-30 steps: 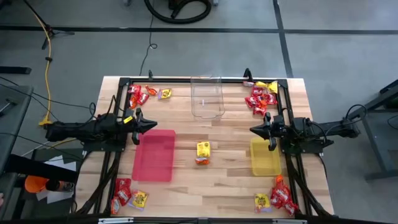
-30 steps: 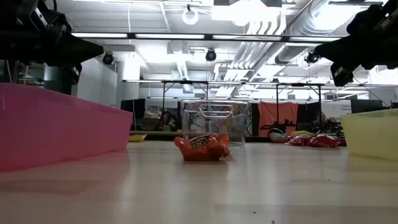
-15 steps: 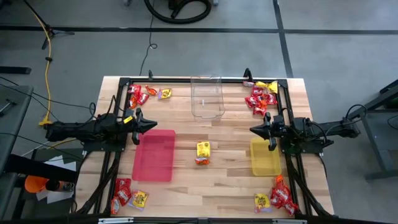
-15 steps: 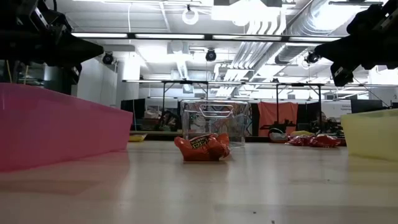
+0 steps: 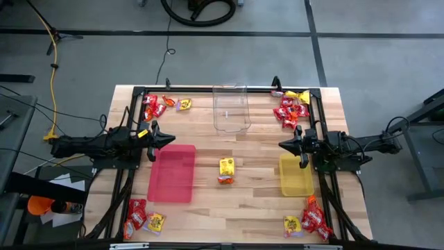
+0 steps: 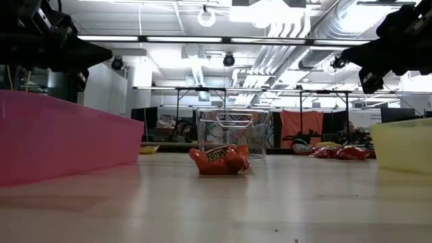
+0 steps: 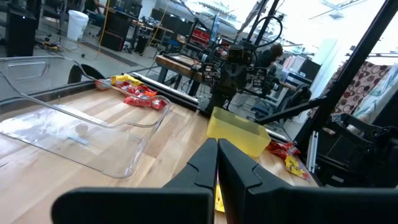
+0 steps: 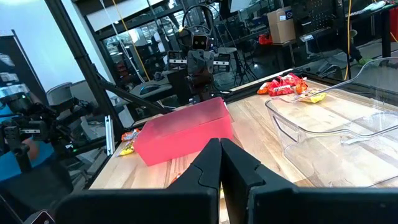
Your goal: Sort candy
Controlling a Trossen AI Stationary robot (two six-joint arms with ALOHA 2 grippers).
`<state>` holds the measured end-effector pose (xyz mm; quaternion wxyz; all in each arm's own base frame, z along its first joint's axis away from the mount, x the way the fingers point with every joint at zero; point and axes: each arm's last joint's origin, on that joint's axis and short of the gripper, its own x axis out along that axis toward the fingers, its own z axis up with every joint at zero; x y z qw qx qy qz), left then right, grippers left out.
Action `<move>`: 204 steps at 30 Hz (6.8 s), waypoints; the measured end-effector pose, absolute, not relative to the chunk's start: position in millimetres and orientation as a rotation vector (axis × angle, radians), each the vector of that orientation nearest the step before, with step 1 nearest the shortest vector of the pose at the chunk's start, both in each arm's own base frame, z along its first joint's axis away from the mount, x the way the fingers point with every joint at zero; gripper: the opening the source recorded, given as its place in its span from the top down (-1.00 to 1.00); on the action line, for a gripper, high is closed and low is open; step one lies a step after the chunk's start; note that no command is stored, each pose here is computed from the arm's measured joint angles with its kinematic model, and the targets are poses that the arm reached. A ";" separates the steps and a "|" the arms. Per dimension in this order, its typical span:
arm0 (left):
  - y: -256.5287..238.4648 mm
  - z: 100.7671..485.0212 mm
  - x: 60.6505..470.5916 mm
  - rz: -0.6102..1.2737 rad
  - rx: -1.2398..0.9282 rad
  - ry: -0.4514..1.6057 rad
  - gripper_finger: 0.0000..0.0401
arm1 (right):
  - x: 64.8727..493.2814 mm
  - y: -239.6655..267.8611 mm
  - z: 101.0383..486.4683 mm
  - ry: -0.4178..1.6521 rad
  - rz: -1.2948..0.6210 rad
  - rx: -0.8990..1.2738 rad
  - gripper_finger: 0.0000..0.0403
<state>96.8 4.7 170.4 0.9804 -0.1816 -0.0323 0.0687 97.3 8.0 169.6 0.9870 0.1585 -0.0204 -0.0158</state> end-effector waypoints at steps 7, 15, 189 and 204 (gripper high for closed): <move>4.6 170.4 96.8 0.138 -0.366 -0.065 1.00 | 97.3 8.0 169.7 -0.041 -0.032 0.319 1.00; 4.6 170.4 96.8 0.138 -0.366 -0.065 1.00 | 97.3 8.0 169.6 -0.041 -0.032 0.319 1.00; 4.7 170.4 96.8 0.139 -0.366 -0.065 1.00 | 343.5 -153.1 281.5 0.820 -0.383 0.314 0.07; 4.7 170.4 96.8 0.138 -0.366 -0.065 1.00 | 294.6 -110.7 317.9 0.986 -0.214 0.339 -0.07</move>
